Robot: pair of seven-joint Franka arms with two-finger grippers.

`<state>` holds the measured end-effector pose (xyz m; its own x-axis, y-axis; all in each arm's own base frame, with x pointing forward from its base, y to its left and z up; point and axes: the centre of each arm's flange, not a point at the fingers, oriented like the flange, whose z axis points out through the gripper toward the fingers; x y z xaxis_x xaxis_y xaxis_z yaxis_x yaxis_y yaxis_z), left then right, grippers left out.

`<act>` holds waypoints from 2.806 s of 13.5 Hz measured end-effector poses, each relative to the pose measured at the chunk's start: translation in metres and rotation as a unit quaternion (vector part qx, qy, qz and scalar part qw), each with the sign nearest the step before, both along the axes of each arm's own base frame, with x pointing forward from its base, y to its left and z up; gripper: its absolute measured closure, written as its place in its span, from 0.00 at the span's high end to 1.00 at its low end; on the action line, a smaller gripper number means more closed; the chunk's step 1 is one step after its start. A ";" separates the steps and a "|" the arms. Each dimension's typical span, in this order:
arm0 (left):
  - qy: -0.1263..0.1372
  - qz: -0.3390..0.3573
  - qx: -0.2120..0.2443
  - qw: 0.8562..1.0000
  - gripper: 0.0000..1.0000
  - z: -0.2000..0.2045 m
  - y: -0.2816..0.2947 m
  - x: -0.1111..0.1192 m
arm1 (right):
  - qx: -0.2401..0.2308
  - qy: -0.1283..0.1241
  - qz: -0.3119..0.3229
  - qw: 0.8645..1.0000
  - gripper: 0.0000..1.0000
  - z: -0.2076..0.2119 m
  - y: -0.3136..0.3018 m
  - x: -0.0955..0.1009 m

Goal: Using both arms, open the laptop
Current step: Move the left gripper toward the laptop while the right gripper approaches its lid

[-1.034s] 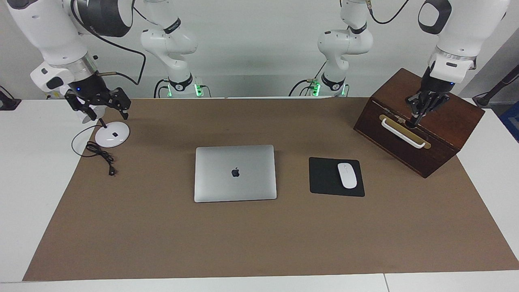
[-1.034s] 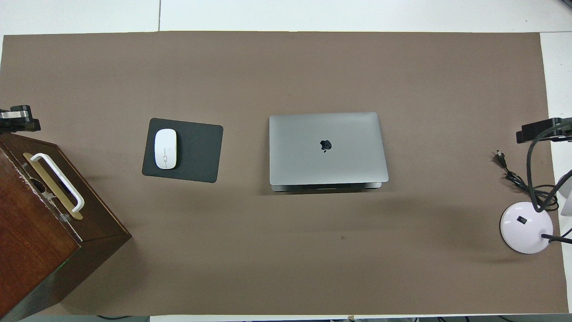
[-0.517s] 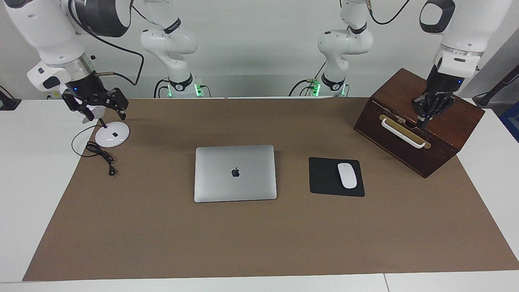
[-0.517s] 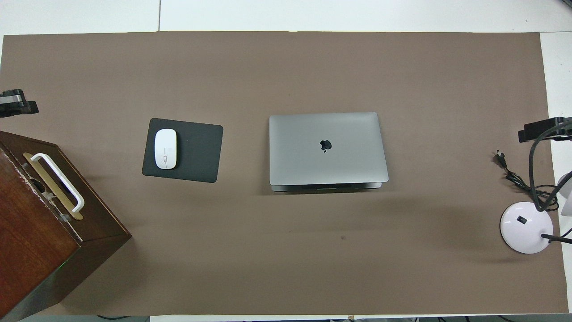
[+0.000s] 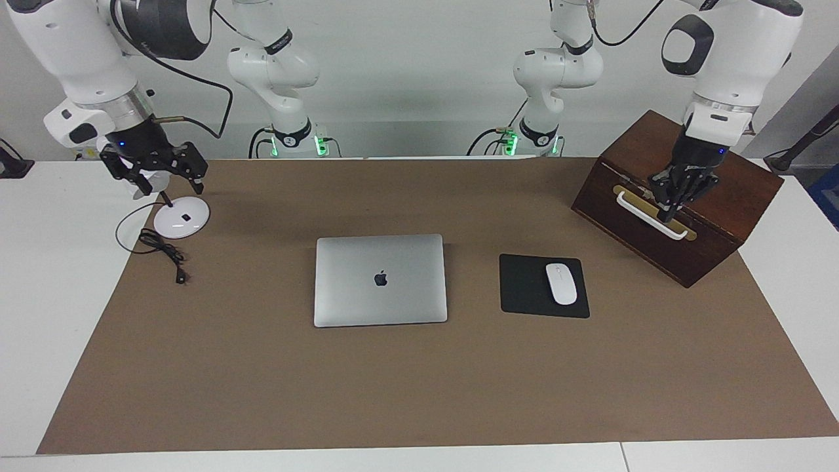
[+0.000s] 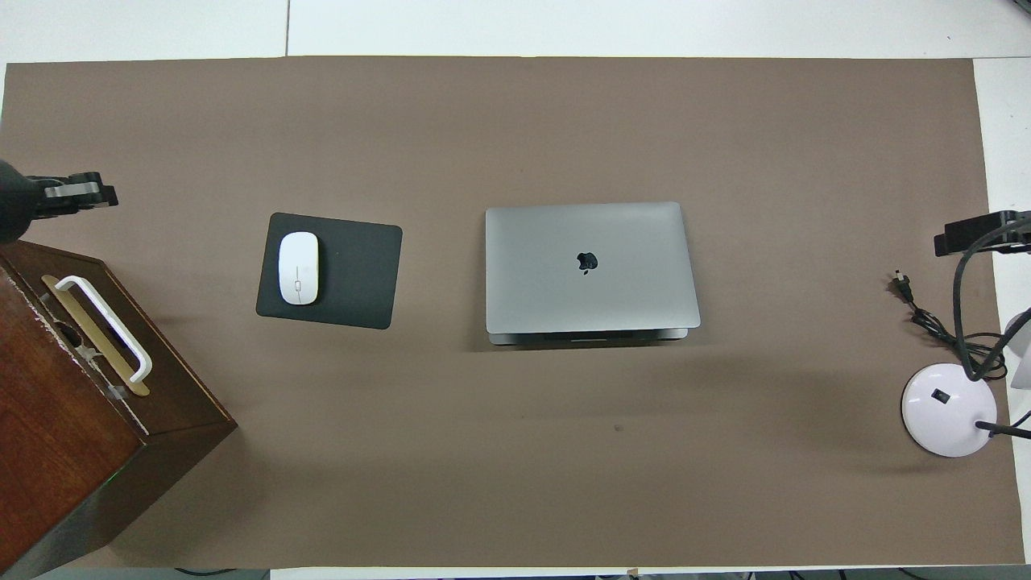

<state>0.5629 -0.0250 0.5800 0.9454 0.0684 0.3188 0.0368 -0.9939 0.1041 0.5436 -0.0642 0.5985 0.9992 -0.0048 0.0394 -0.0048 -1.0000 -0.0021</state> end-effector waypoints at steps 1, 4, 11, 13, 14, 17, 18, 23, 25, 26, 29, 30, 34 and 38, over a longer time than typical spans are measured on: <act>-0.005 -0.010 0.000 1.000 0.01 -0.008 -0.012 -0.001 | 0.000 0.000 0.000 1.000 1.00 0.000 0.000 0.000; -0.016 -0.045 -0.002 0.999 0.01 -0.030 -0.053 -0.010 | 0.000 0.000 0.000 1.000 1.00 0.000 0.000 0.000; -0.059 -0.140 -0.005 0.988 0.01 -0.106 -0.145 -0.070 | 0.079 -0.030 -0.123 0.989 1.00 -0.013 0.025 0.007; -0.069 -0.163 -0.005 0.984 0.01 -0.129 -0.163 -0.087 | 0.102 -0.051 -0.144 0.983 1.00 -0.031 0.035 0.001; -0.075 -0.173 -0.005 0.982 0.01 -0.140 -0.170 -0.095 | 0.114 -0.057 -0.154 0.980 1.00 -0.040 0.045 -0.004; -0.090 -0.201 -0.005 0.975 0.01 -0.173 -0.188 -0.123 | 0.136 -0.079 -0.193 0.968 1.00 -0.055 0.088 -0.024; -0.092 -0.212 -0.004 0.973 0.01 -0.184 -0.194 -0.133 | 0.142 -0.092 -0.202 0.965 1.00 -0.059 0.106 -0.032; -0.103 -0.256 -0.005 0.961 0.01 -0.207 -0.220 -0.167 | 0.190 -0.147 -0.236 0.941 1.00 -0.096 0.202 -0.074; -0.113 -0.270 -0.008 0.956 0.01 -0.216 -0.229 -0.180 | 0.212 -0.149 -0.265 0.929 1.00 -0.102 0.230 -0.088; -0.116 -0.278 -0.008 0.954 0.01 -0.222 -0.234 -0.187 | 0.223 -0.153 -0.276 0.922 1.00 -0.100 0.238 -0.092; -0.115 -0.304 -0.009 0.945 0.01 -0.235 -0.253 -0.204 | 0.249 -0.184 -0.298 0.903 1.00 -0.107 0.243 -0.097; -0.115 -0.314 -0.008 0.942 0.01 -0.237 -0.258 -0.207 | 0.258 -0.191 -0.308 0.896 1.00 -0.114 0.246 -0.102; -0.120 -0.347 0.001 0.930 0.01 -0.249 -0.270 -0.215 | 0.282 -0.187 -0.341 0.877 1.00 -0.128 0.263 -0.117; -0.143 -0.381 0.015 0.914 0.01 -0.266 -0.275 -0.216 | 0.299 -0.164 -0.396 0.853 1.00 -0.138 0.273 -0.124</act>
